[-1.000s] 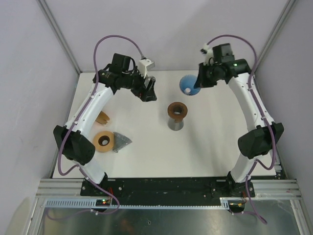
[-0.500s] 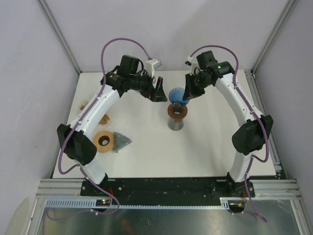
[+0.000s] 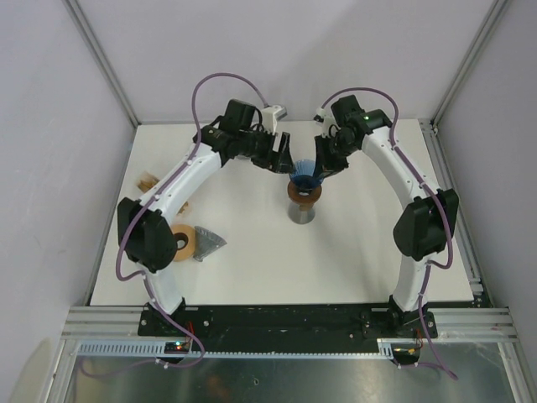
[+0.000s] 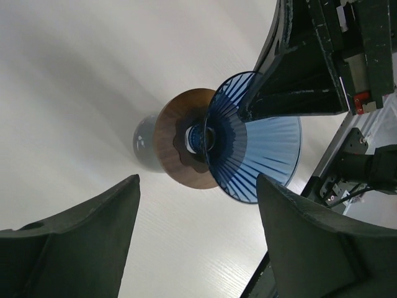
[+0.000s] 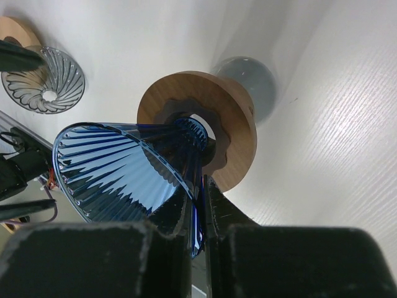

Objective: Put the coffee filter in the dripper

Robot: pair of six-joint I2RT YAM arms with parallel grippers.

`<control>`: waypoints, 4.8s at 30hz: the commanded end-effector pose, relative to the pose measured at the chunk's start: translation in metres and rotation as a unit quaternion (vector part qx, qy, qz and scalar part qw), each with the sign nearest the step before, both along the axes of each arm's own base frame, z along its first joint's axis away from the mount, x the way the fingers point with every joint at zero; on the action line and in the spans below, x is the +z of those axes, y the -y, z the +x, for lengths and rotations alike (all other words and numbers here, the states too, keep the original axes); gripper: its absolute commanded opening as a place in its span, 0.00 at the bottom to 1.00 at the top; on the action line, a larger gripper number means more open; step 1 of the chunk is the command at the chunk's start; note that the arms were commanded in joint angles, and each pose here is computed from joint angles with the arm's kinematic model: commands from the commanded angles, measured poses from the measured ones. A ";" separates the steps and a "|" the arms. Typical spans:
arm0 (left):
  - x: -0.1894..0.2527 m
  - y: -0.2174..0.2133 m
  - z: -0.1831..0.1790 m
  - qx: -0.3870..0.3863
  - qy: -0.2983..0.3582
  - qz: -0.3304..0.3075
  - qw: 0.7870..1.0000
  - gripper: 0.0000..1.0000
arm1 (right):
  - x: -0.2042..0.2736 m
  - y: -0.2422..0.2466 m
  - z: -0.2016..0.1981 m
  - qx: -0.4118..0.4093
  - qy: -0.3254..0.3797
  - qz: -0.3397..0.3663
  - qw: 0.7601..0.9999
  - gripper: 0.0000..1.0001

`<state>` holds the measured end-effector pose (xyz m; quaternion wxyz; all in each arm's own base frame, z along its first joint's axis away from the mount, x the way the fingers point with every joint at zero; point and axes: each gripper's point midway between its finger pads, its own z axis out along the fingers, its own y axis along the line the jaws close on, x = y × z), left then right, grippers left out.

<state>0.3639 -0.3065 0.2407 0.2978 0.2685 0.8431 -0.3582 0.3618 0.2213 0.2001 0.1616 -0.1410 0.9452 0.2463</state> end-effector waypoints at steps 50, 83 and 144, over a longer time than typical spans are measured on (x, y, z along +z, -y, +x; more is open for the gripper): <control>-0.117 0.002 -0.016 -0.031 -0.056 0.086 0.994 0.00 | -0.065 0.009 -0.005 -0.003 -0.043 -0.037 0.998 0.00; 0.011 0.017 0.017 -0.017 0.091 0.017 0.996 0.62 | 0.001 -0.002 0.017 -0.012 0.032 -0.014 0.999 0.41; -0.086 -0.394 0.029 0.376 0.030 0.309 0.873 0.30 | 0.046 0.048 -0.037 -0.046 0.300 -0.041 0.952 0.64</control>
